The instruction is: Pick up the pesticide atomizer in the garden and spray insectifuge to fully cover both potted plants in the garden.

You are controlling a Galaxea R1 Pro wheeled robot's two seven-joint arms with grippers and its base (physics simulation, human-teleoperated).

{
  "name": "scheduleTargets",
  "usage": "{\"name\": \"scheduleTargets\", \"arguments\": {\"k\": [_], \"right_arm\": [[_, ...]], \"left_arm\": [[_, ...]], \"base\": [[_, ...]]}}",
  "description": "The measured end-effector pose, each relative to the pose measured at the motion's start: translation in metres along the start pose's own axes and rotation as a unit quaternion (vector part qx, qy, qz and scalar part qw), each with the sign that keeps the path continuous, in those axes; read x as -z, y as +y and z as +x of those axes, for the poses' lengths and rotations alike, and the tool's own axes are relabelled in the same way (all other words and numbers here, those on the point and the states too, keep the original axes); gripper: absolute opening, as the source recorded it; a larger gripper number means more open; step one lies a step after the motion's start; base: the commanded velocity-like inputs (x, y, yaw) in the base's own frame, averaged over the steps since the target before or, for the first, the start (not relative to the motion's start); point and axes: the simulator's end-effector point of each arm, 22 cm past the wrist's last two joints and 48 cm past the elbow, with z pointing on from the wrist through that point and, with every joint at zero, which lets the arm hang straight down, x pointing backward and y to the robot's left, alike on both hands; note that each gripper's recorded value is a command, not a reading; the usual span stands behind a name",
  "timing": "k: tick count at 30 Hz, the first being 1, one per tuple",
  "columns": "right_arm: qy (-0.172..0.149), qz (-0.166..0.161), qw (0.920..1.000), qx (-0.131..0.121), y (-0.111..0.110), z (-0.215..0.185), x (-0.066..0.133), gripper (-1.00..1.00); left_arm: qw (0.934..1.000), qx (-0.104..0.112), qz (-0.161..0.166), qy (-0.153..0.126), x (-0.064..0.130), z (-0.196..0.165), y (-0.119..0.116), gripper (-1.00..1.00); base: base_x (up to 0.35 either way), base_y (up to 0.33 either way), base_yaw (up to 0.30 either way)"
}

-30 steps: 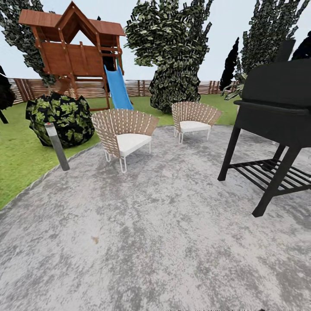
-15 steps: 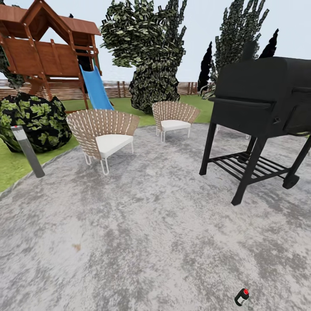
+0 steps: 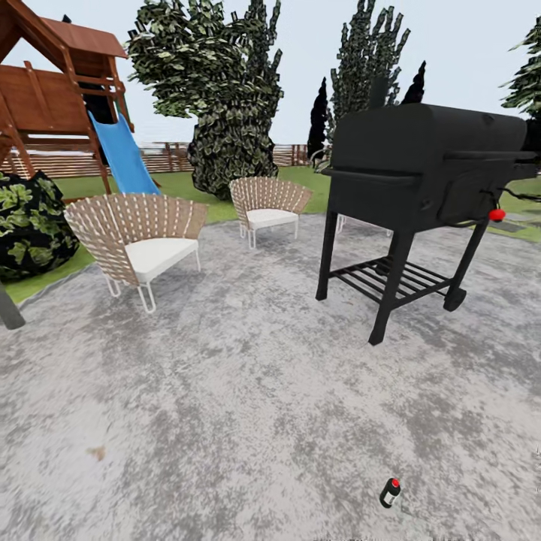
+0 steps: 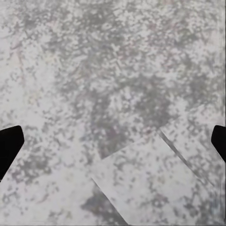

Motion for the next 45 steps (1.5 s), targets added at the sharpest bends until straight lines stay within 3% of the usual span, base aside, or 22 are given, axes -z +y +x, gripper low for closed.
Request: {"name": "scheduleTargets", "arguments": {"k": [10,21,45], "right_arm": [[-0.002,0.0,1.0,0.0,0.0,-0.001,0.0,1.0],[-0.003,-0.001,1.0,0.0,0.001,-0.002,0.0,1.0],[-0.012,0.0,0.9999,-0.002,0.0,-0.01,0.0,1.0]], "left_arm": [[1.0,0.001,0.0,-0.002,0.0,-0.002,0.0,1.0],[1.0,0.0,0.0,-0.003,0.0,-0.002,0.0,1.0],[0.9999,0.0,0.002,-0.012,0.001,-0.01,-0.001,1.0]], "base": [[0.08,0.26,-0.278],[0.085,0.279,-0.074],[0.026,0.026,-0.226]]}}
